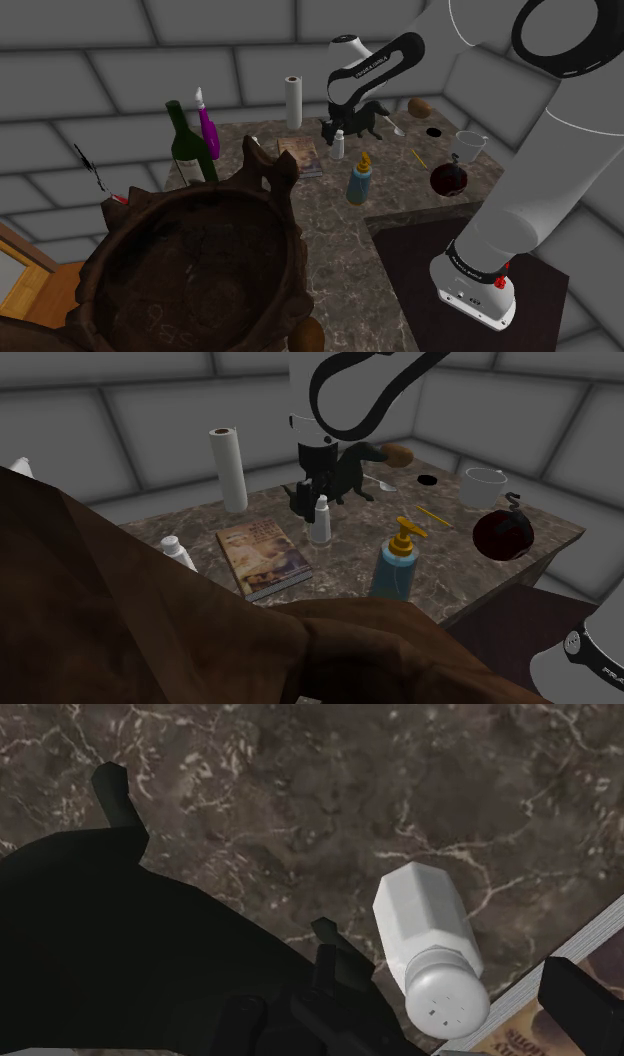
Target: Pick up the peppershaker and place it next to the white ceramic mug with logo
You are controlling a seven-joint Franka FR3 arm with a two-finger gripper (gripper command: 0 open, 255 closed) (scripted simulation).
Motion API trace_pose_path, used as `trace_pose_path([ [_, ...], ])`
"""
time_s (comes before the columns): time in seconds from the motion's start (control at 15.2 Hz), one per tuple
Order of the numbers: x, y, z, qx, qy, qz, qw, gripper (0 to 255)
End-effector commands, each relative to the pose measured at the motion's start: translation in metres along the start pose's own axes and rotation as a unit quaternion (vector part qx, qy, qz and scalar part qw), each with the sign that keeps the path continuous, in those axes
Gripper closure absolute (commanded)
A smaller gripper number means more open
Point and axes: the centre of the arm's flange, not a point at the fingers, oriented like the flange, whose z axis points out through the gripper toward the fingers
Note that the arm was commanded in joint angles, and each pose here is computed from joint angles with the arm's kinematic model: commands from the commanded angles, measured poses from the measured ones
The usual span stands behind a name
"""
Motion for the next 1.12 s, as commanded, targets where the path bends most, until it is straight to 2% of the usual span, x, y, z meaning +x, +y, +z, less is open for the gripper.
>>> trace_pose_path([
  [0.0, 0.000, 0.000, 0.000, 0.000, 0.000, 0.000, 1.0000, 0],
  [0.07, 0.000, 0.000, 0.000, 0.000, 0.000, 0.000, 1.0000, 255],
  [0.66, 0.000, 0.000, 0.000, 0.000, 0.000, 0.000, 1.0000, 255],
  [1.06, 0.001, 0.003, -0.031, 0.000, 0.000, 0.000, 1.0000, 255],
])
